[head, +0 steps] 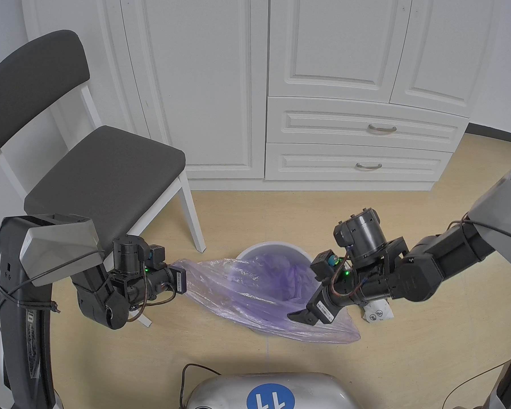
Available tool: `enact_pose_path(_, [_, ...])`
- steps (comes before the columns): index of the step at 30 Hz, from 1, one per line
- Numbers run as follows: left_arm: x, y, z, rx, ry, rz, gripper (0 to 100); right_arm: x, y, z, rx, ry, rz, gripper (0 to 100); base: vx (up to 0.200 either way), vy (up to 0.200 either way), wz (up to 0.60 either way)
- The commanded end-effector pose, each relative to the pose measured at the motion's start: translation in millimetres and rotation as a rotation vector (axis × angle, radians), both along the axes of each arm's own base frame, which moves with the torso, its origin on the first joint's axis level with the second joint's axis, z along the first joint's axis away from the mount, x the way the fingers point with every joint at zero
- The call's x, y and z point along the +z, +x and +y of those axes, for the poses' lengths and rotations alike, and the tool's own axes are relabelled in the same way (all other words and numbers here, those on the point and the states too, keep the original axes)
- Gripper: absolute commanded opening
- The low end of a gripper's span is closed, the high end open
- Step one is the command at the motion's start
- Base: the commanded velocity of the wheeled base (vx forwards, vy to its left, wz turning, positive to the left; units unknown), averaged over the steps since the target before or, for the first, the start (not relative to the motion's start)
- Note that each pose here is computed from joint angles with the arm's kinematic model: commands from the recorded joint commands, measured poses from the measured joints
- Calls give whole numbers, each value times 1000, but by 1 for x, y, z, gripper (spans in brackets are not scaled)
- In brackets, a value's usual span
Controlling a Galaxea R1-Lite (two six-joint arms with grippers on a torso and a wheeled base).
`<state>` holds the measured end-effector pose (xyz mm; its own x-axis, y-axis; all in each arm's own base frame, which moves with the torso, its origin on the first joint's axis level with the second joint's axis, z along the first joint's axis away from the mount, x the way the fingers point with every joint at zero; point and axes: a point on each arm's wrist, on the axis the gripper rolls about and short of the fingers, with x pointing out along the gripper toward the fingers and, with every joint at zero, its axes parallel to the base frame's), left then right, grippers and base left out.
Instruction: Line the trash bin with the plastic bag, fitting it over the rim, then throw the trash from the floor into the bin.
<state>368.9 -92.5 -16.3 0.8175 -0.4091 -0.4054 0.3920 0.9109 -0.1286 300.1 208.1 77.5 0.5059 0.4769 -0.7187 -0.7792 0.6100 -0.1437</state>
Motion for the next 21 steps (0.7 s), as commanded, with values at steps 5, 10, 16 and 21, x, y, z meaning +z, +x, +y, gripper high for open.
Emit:
enact_pose_path(5, [14,6,0,2,-3,-8,0,-31,-30,32,156,-75,23,100,0,0,0])
enact_pose_path(10, [13,4,-1,-2,-3,-7,0,-48,-14,36,125,-91,39,100,0,0,0])
enact_pose_path(16, [16,7,1,3,-3,-18,0,-41,13,30,72,-50,2,100,0,0,0])
enact_pose_path(21, [18,6,5,10,-3,-20,0,-49,23,36,70,-46,2,100,0,0,0])
